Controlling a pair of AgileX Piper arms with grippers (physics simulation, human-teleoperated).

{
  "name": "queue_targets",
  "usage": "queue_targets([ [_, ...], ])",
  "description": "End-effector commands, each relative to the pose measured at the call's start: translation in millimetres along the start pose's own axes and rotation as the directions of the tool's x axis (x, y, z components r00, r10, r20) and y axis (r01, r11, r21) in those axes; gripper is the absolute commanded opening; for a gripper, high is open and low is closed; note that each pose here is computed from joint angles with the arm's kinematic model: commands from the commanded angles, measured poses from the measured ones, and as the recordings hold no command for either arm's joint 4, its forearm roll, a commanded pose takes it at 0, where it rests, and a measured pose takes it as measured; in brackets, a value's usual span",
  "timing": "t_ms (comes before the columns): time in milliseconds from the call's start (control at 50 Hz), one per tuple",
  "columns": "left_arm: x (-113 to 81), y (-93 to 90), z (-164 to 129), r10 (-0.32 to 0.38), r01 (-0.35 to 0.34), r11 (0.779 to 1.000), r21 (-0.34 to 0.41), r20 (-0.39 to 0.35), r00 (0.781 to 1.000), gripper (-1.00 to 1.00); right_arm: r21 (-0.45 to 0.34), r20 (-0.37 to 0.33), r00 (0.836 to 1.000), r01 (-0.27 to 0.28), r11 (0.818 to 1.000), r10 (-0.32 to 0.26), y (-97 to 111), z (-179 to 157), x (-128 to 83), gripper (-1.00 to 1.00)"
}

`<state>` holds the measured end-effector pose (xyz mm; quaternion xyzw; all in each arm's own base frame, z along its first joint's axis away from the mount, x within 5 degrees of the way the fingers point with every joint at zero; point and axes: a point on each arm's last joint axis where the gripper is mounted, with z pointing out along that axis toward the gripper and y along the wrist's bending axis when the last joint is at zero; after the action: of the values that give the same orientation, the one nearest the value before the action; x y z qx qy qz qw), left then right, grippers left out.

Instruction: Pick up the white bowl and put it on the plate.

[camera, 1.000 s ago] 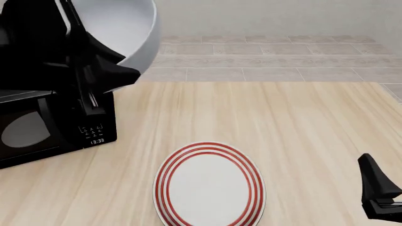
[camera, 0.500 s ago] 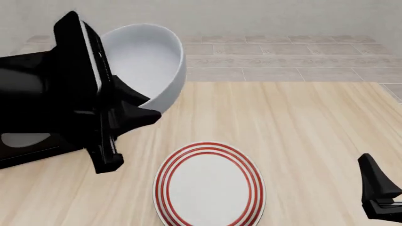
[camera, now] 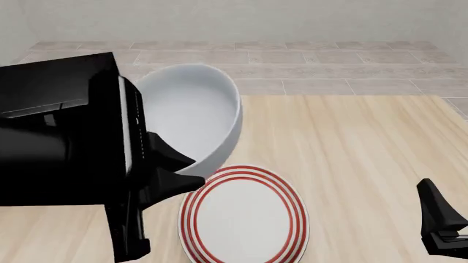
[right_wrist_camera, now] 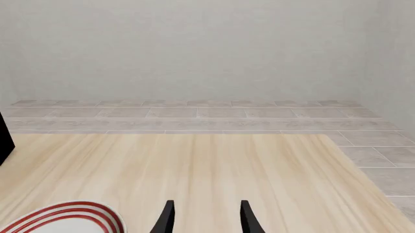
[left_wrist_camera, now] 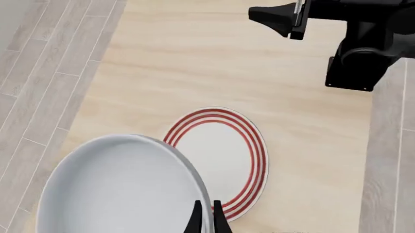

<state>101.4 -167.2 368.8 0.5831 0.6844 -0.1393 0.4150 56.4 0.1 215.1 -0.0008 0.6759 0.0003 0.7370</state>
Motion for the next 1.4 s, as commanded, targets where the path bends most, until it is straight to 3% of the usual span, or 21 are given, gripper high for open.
queue_targets([
  [20,-1.9,-12.4,2.3,0.028,-0.028,0.999,0.045,0.012,1.000,-1.00,0.000,0.000,1.000,0.000,1.000,0.000,0.0,0.0,0.0,1.00],
  [540,-4.5,-28.9,13.1,0.031,-0.033,0.994,0.106,0.022,0.999,-1.00,0.000,0.000,1.000,0.000,1.000,0.000,0.0,0.0,0.0,1.00],
  [1400,7.0,-39.2,34.4,-0.032,0.028,0.992,0.120,0.026,0.999,-1.00,0.000,0.000,1.000,0.000,1.000,0.000,0.0,0.0,0.0,1.00],
])
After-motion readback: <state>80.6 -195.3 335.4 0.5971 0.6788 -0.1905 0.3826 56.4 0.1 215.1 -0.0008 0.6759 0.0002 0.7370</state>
